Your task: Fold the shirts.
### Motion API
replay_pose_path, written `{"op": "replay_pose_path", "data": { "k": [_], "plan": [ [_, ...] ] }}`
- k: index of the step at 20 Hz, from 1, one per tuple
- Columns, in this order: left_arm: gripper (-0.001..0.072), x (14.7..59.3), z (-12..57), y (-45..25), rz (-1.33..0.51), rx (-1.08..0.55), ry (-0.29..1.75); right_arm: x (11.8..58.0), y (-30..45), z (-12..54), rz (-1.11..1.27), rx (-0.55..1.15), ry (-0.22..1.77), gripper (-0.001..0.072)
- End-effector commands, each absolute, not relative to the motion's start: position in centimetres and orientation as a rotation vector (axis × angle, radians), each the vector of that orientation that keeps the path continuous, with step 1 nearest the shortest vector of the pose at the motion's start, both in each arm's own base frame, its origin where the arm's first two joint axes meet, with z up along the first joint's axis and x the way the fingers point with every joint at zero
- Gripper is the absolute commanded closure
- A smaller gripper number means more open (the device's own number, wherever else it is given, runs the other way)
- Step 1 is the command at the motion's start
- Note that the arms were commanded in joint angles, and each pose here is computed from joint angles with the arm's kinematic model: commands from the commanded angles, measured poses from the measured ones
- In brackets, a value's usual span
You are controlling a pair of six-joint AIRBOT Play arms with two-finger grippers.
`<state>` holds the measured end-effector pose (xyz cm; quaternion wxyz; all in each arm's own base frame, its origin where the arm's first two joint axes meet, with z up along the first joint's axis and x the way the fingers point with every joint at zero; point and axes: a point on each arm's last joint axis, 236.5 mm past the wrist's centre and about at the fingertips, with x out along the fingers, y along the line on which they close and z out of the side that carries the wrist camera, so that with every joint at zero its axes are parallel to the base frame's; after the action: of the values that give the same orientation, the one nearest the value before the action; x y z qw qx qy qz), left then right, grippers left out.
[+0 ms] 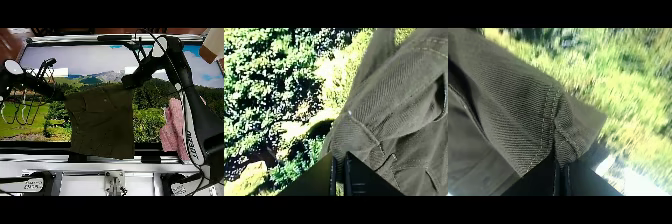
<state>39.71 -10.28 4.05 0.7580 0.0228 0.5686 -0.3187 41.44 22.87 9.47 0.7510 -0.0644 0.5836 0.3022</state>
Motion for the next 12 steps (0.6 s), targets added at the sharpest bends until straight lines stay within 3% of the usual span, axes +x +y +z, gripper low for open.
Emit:
{"op": "replay_pose_path", "data": {
  "k": [1,6,9,12],
  "plan": [
    [0.0653,38.1,3.9,-10.3,-0.587,0.079,1.087,38.9,22.8,8.7,0.603,-0.098,1.284,0.0624],
    [0.0653,33.3,2.1,-11.6,-0.545,0.093,0.976,32.8,20.5,6.2,0.546,-0.040,1.240,0.0624],
    [0.0653,30.7,1.6,-13.2,-0.593,0.123,0.968,28.6,20.4,3.5,0.524,0.087,1.215,0.0624],
    [0.0653,29.9,0.5,-14.1,-0.614,0.141,0.969,24.7,21.2,0.0,0.519,0.144,1.207,0.0624]
  ]
}}
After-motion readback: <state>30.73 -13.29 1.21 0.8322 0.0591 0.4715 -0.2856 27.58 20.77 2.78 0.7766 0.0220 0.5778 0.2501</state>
